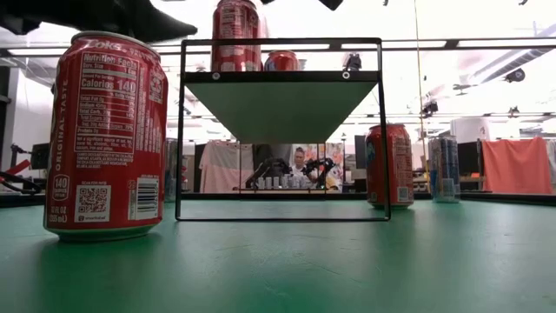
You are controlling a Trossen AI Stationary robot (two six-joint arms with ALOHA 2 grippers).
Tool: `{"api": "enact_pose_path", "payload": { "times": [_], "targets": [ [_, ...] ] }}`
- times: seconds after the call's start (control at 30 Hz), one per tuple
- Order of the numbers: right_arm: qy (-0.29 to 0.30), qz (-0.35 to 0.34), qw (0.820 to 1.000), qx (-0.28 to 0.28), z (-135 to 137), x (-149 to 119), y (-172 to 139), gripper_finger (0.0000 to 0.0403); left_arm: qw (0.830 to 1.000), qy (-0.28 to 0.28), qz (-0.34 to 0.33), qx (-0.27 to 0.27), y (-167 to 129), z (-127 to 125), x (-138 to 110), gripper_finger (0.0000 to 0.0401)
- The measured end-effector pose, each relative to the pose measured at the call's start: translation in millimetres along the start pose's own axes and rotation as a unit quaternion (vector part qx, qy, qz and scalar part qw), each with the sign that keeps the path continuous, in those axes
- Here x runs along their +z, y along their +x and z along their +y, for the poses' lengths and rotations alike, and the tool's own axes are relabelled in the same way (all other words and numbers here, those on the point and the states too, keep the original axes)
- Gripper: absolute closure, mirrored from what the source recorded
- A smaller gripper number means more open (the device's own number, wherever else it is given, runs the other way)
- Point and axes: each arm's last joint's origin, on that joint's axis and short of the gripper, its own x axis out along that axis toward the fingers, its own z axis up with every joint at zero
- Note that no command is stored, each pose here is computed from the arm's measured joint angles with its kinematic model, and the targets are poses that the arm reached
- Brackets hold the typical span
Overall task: Place canned beverage on shelf
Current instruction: Put the red can on the shelf
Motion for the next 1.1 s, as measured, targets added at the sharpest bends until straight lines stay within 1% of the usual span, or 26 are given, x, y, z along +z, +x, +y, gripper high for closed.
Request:
{"api": "enact_pose_path", "payload": {
  "times": [0.1, 0.17, 0.27, 0.4, 0.5, 0.7, 1.0, 1.1],
  "targets": [
    [0.005, 0.005, 0.999, 0.048, 4, 2, 0, 0.0390, 0.999, 0.001, -0.031, -0.019, -10, 8, 9, 0.0401],
    [0.006, 0.001, 0.998, 0.067, 7, 3, 3, 0.0390, 0.997, 0.018, -0.051, -0.046, -17, 12, 13, 0.0401],
    [0.003, 0.001, 0.998, 0.070, 9, 2, 9, 0.0390, 0.994, 0.037, -0.065, -0.081, -28, 18, 16, 0.0401],
    [-0.001, 0.002, 0.998, 0.069, 11, 1, 17, 0.0390, 0.993, 0.052, -0.046, -0.101, -39, 24, 11, 0.0401],
    [-0.001, 0.003, 0.998, 0.066, 12, 0, 21, 0.0390, 0.992, 0.056, -0.040, -0.104, -45, 27, 10, 0.0401],
    [0.013, -0.017, 0.998, 0.057, 7, 5, 28, 0.0390, 0.992, 0.053, -0.046, -0.102, -52, 32, 11, 0.0401],
    [0.024, -0.030, 0.998, 0.045, -3, 11, 34, 0.0390, 0.992, 0.059, -0.047, -0.101, -52, 33, 11, 0.0401],
    [0.020, -0.028, 0.999, 0.040, -6, 11, 38, 0.0390, 0.992, 0.060, -0.047, -0.101, -52, 33, 11, 0.0401]
  ]
}}
